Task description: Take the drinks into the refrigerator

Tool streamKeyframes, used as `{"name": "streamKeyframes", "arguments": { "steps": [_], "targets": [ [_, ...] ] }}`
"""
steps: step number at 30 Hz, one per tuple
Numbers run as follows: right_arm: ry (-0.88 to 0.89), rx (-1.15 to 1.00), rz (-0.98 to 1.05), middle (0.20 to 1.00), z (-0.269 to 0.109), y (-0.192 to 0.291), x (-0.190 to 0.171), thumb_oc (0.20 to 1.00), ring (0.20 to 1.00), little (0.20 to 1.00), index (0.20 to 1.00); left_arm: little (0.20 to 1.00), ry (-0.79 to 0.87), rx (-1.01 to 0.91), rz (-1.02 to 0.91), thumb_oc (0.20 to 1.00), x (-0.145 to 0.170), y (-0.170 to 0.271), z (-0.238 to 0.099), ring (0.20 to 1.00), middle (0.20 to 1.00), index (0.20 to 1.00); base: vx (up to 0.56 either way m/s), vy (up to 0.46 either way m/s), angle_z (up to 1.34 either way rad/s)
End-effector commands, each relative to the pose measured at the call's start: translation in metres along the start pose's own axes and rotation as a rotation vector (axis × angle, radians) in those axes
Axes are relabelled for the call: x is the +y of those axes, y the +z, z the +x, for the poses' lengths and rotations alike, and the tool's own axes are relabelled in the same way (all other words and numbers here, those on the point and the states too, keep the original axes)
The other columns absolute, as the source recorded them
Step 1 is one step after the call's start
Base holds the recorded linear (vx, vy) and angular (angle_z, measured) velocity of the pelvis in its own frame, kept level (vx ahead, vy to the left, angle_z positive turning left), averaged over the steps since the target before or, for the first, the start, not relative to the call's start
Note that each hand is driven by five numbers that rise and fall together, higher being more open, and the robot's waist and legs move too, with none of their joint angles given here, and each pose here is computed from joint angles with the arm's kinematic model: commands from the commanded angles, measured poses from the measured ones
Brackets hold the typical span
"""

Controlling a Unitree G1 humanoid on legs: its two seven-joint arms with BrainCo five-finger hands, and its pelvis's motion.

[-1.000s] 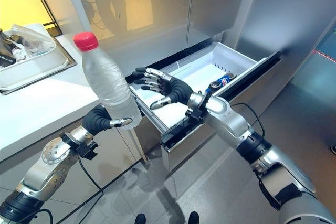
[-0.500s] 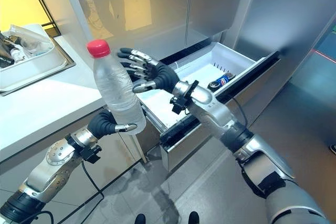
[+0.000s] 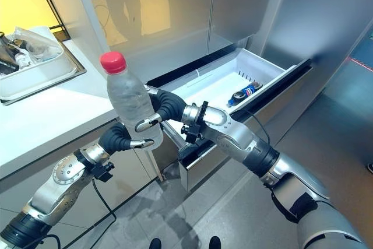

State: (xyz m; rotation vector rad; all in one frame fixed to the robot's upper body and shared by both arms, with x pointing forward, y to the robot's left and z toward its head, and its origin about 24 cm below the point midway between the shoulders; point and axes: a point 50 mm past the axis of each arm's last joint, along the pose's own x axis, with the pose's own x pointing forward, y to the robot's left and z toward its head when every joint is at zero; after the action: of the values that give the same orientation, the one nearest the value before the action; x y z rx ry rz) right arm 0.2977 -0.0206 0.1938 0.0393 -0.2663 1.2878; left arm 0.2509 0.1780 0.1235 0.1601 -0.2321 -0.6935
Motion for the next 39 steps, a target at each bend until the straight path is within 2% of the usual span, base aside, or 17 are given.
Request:
{"name": "streamKeyframes", "arguments": {
  "steps": [1,3,5,18,24,25,26,33,35,39],
  "targets": [
    [0.207,-0.172,-0.042,1.0,0.036,0.033,0.034,1.0,1.0,1.0,1.0,0.2,0.05,-0.25,0.115,0.2,0.02,0.05,0.025,0.2,0.2,0.2,0.0,0.0,0.0],
    [0.213,-0.175,-0.048,1.0,0.041,0.032,0.038,1.0,1.0,1.0,1.0,0.2,0.052,-0.252,0.112,0.2,0.019,0.05,0.025,0.2,0.2,0.2,0.0,0.0,0.0],
    [0.193,-0.184,-0.016,0.2,0.042,0.027,0.038,0.2,0.2,0.2,0.2,0.2,0.059,-0.255,0.1,0.2,0.018,0.048,0.026,0.2,0.2,0.2,-0.01,0.002,-0.02],
    [0.162,-0.195,0.098,0.2,0.053,0.007,0.049,0.2,0.2,0.2,0.2,0.2,0.143,-0.237,0.09,0.2,0.024,0.04,0.017,0.2,0.2,0.2,0.0,0.0,0.0],
    [0.16,-0.201,0.174,0.2,0.061,0.0,0.057,0.2,0.2,0.2,0.2,0.2,0.161,-0.252,0.076,0.2,0.02,0.038,0.025,0.2,0.2,0.2,0.0,0.0,0.0],
    [0.165,-0.207,0.178,0.2,0.061,0.002,0.057,0.2,0.2,0.2,0.2,0.244,0.168,-0.25,0.073,0.244,0.02,0.037,0.025,0.244,0.244,0.244,0.0,0.0,0.0],
    [0.167,-0.211,0.187,0.2,0.06,0.002,0.058,0.2,0.2,0.2,0.2,1.0,0.179,-0.243,0.069,1.0,0.021,0.035,0.024,1.0,1.0,1.0,0.0,0.0,0.0],
    [0.046,-0.259,0.147,0.2,0.042,0.017,0.029,0.2,0.2,0.2,0.2,1.0,0.207,-0.187,0.04,1.0,0.022,0.022,0.009,1.0,1.0,1.0,0.0,0.0,0.0],
    [-0.098,-0.302,0.118,0.2,0.024,0.029,-0.002,0.2,0.2,0.2,0.2,1.0,0.222,-0.155,0.008,1.0,0.022,0.015,-0.003,1.0,1.0,1.0,0.0,0.0,0.0],
    [-0.198,-0.309,0.04,0.2,0.006,0.043,-0.025,0.2,0.2,0.2,0.2,1.0,0.23,-0.129,-0.032,1.0,0.021,0.011,-0.017,1.0,1.0,1.0,0.0,0.0,0.0]
  ]
}}
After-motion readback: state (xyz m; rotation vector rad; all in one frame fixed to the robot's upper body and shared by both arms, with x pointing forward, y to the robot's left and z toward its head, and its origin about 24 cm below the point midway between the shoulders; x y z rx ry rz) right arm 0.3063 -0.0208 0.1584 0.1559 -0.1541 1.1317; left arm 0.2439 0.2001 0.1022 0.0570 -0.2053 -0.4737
